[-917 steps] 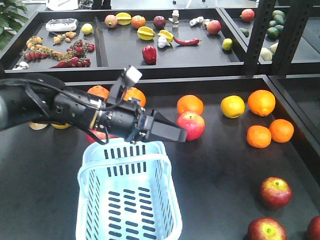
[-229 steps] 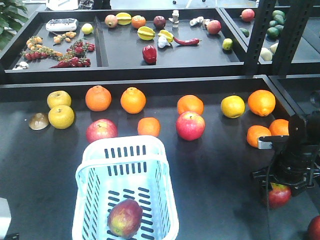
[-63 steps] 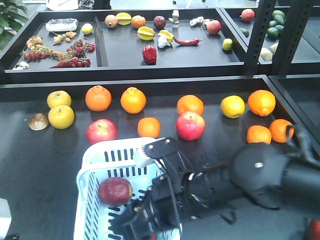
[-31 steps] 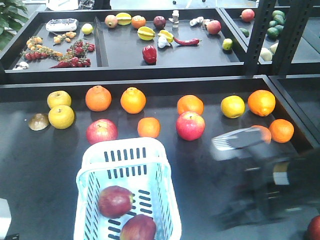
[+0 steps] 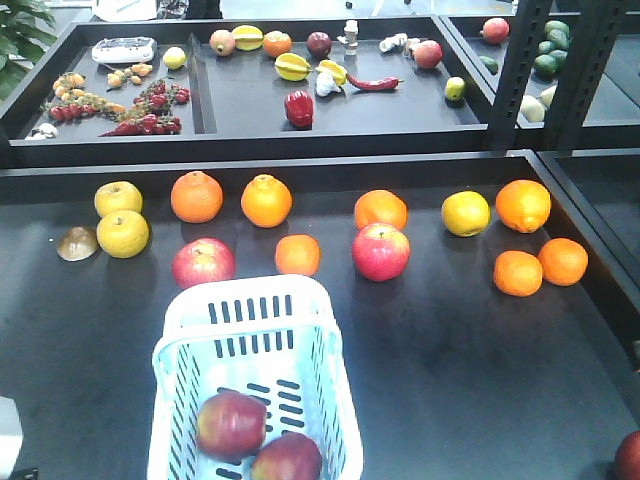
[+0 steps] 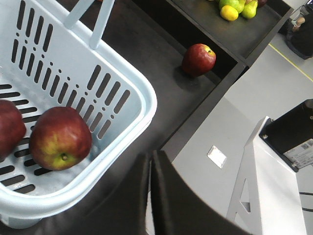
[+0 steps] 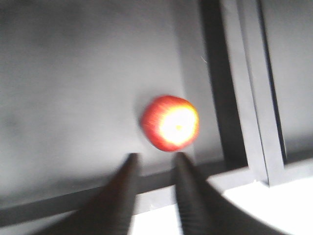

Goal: Pick three apples into basket with both arms
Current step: 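Reach the right gripper down and close on a third red apple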

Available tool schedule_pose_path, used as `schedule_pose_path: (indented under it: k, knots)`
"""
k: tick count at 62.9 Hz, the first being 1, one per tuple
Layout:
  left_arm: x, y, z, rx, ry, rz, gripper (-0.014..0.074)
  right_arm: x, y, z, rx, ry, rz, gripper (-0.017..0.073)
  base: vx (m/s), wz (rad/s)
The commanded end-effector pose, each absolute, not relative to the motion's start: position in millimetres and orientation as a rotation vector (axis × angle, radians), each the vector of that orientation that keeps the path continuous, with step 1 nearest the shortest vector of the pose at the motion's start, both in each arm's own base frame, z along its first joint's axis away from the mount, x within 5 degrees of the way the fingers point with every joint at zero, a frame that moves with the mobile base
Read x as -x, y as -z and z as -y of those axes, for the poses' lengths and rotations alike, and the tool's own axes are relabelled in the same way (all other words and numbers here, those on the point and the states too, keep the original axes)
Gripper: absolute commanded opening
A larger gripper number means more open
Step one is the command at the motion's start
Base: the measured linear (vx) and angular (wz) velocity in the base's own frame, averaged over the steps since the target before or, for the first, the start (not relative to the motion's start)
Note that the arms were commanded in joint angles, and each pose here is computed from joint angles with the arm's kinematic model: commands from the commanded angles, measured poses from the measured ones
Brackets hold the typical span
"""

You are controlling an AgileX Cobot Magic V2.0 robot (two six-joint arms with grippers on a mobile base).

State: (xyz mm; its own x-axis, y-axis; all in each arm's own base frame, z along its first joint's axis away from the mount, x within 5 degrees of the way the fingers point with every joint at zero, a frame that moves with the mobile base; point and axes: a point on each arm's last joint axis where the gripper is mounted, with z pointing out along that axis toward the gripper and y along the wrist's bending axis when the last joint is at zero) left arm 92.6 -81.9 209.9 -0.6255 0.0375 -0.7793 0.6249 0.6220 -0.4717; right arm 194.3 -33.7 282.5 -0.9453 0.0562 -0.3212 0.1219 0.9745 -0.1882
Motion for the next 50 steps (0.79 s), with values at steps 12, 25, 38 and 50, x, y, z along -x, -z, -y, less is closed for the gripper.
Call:
schedule_pose_path:
  k: [12,25,38,50]
  knots:
    - [-96,-220,84,-0.478,1.023,-2.037,-0.0006,-223,-245,80,-0.427,0.211,-2.901,0.0689,0.00,0.00]
    - [-96,-220,84,-0.479,1.024,-2.037,-0.0006,-237,-213,88,-0.431,0.187,-3.022,0.0720,0.00,0.00]
    - [-96,-220,84,-0.479,1.024,-2.037,-0.0006,-247,-194,91,-0.408,0.176,-3.048,0.0676,0.00,0.00]
    - [-96,-220,84,-0.479,1.024,-2.037,-0.0006,-254,-179,93,-0.402,0.168,-3.064,0.0631,0.00,0.00]
